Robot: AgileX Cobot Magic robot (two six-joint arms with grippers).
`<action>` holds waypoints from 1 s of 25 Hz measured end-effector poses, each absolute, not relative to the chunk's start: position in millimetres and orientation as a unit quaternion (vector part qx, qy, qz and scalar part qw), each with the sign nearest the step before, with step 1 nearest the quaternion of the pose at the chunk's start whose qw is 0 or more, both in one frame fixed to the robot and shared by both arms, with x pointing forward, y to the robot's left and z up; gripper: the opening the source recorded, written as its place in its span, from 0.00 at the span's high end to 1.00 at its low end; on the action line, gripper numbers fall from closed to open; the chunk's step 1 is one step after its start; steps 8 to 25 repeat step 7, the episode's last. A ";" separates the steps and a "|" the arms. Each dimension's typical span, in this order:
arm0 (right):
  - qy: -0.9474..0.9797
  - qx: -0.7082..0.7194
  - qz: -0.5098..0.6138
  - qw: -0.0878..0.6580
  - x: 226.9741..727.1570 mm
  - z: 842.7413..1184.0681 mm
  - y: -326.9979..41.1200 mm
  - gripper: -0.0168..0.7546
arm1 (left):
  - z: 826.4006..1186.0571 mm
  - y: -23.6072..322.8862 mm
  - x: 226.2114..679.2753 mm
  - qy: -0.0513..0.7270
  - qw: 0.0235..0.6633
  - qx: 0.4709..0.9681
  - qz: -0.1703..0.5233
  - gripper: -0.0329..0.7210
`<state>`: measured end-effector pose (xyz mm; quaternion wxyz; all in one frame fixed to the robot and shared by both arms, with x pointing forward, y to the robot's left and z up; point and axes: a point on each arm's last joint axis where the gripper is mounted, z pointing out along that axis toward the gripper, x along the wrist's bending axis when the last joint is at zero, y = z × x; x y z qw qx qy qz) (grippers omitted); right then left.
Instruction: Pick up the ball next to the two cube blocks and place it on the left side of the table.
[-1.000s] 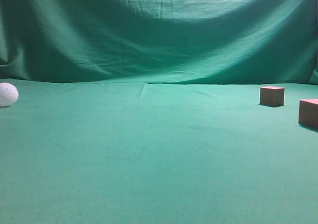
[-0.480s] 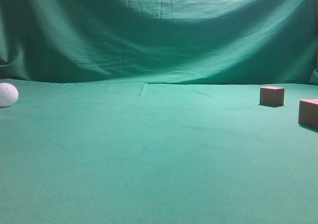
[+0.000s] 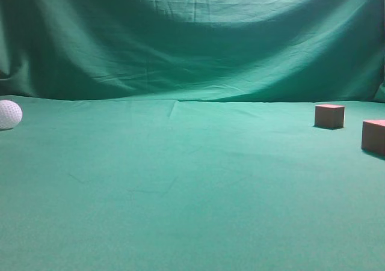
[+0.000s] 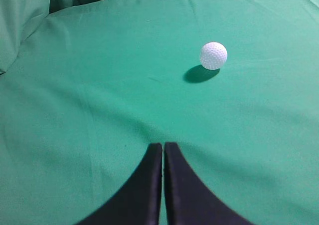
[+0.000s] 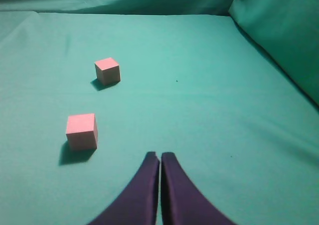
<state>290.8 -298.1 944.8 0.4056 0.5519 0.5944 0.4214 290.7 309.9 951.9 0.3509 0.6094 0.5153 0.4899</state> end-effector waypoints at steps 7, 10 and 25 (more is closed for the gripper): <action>0.595 0.551 0.421 0.406 290.8 944.8 -298.1 0.98 | 951.9 309.9 290.7 0.515 0.351 0.609 0.490 0.96; 0.595 0.551 0.421 0.406 290.8 944.8 -298.1 0.98 | 951.9 309.9 290.7 0.515 0.351 0.609 0.490 0.96; 0.595 0.551 0.421 0.406 290.8 944.8 -298.1 0.98 | 951.9 309.9 290.7 0.515 0.351 0.609 0.490 0.96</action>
